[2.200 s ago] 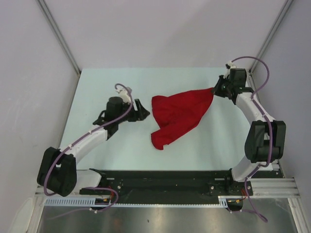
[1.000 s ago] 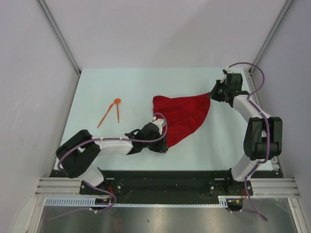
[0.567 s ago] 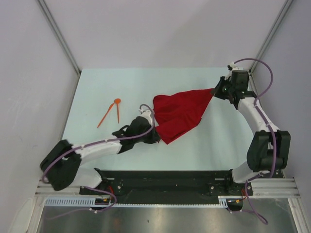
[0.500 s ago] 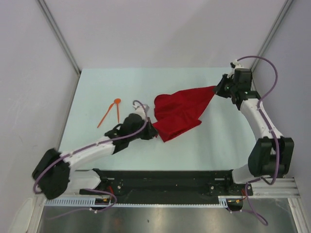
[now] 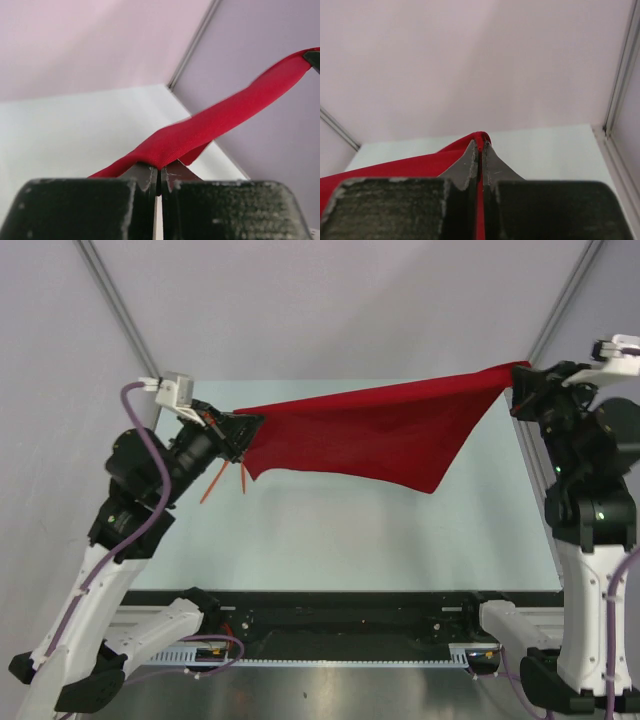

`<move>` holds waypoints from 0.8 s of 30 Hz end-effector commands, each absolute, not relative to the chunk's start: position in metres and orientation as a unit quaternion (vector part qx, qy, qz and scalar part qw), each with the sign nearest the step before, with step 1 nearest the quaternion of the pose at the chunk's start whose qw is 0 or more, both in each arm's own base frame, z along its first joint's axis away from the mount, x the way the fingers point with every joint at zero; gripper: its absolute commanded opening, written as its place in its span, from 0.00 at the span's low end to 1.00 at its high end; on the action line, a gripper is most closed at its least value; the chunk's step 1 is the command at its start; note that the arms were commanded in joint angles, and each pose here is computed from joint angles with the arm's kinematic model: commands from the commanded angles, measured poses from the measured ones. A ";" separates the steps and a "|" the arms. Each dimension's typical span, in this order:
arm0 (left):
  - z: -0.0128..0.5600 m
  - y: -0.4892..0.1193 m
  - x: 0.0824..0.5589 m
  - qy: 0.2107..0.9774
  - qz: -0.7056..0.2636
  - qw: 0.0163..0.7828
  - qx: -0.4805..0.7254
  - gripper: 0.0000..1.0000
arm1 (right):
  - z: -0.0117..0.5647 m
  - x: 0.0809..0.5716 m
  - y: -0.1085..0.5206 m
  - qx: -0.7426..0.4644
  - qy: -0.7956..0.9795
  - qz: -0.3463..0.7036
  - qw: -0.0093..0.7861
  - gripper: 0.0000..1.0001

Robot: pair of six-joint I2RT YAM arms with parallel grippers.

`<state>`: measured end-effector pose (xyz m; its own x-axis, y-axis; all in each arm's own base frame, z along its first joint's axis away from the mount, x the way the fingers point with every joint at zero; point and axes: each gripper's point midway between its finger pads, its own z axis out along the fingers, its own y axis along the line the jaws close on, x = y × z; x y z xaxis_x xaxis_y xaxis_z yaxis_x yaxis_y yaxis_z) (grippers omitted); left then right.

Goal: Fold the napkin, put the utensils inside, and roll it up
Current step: Flatten the napkin out

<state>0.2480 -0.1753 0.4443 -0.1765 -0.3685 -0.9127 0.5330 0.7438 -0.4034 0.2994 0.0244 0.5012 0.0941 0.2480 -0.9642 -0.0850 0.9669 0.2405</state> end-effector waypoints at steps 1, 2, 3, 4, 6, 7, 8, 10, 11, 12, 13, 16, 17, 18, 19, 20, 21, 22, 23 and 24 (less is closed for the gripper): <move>0.497 -0.158 0.215 0.642 -0.346 0.677 0.102 0.00 | 0.558 0.251 -0.004 0.084 0.605 0.047 0.791 0.00; 0.506 -0.158 0.210 0.632 -0.354 0.681 0.104 0.00 | 0.567 0.241 -0.006 0.086 0.593 0.047 0.799 0.00; 0.514 -0.161 0.204 0.621 -0.366 0.684 0.113 0.00 | 0.572 0.236 -0.006 0.087 0.587 0.047 0.804 0.00; 0.521 -0.162 0.203 0.610 -0.373 0.689 0.115 0.00 | 0.577 0.232 -0.007 0.087 0.580 0.047 0.808 0.00; 0.520 -0.168 0.210 0.610 -0.378 0.686 0.117 0.00 | 0.573 0.244 -0.008 0.089 0.587 0.040 0.803 0.00; 0.520 -0.171 0.217 0.611 -0.378 0.686 0.117 0.00 | 0.569 0.252 -0.009 0.091 0.593 0.037 0.799 0.00; 0.508 -0.176 0.237 0.628 -0.372 0.675 0.110 0.00 | 0.552 0.274 -0.009 0.093 0.614 0.034 0.783 0.00; 0.491 -0.188 0.257 0.635 -0.394 0.653 0.121 0.00 | 0.533 0.301 -0.007 0.089 0.630 0.036 0.770 0.00; 0.472 -0.186 0.285 0.656 -0.401 0.633 0.094 0.00 | 0.507 0.322 -0.006 0.089 0.654 0.034 0.750 0.00; 0.458 -0.188 0.303 0.657 -0.412 0.626 0.087 0.00 | 0.487 0.348 -0.006 0.090 0.671 0.033 0.736 0.00; 0.444 -0.188 0.316 0.667 -0.432 0.601 0.080 0.00 | 0.469 0.365 -0.005 0.090 0.685 0.033 0.722 0.00; 0.390 -0.199 0.372 0.697 -0.473 0.536 0.062 0.00 | 0.391 0.431 -0.008 0.094 0.737 0.040 0.668 0.00; 0.357 -0.206 0.405 0.713 -0.479 0.509 0.052 0.00 | 0.378 0.448 -0.010 0.096 0.739 0.044 0.665 0.00; 0.340 -0.209 0.421 0.724 -0.484 0.490 0.043 0.00 | 0.331 0.481 -0.011 0.104 0.770 0.050 0.627 0.00; 0.326 -0.211 0.434 0.731 -0.497 0.467 0.038 0.00 | 0.310 0.497 -0.009 0.104 0.782 0.062 0.612 0.00; 0.286 -0.217 0.471 0.751 -0.497 0.435 0.023 0.00 | 0.304 0.519 -0.007 0.104 0.782 0.074 0.610 0.00; 0.271 -0.217 0.488 0.758 -0.498 0.422 0.014 0.03 | 0.251 0.546 -0.005 0.113 0.811 0.095 0.566 0.00; 0.249 -0.219 0.504 0.765 -0.503 0.402 0.004 0.15 | 0.226 0.563 -0.002 0.118 0.822 0.111 0.546 0.04; 0.251 -0.218 0.526 0.761 -0.503 0.410 -0.003 0.28 | 0.213 0.577 0.000 0.118 0.828 0.128 0.532 0.15; 0.206 -0.213 0.549 0.775 -0.502 0.381 -0.046 0.56 | 0.184 0.602 0.009 0.117 0.838 0.173 0.505 0.30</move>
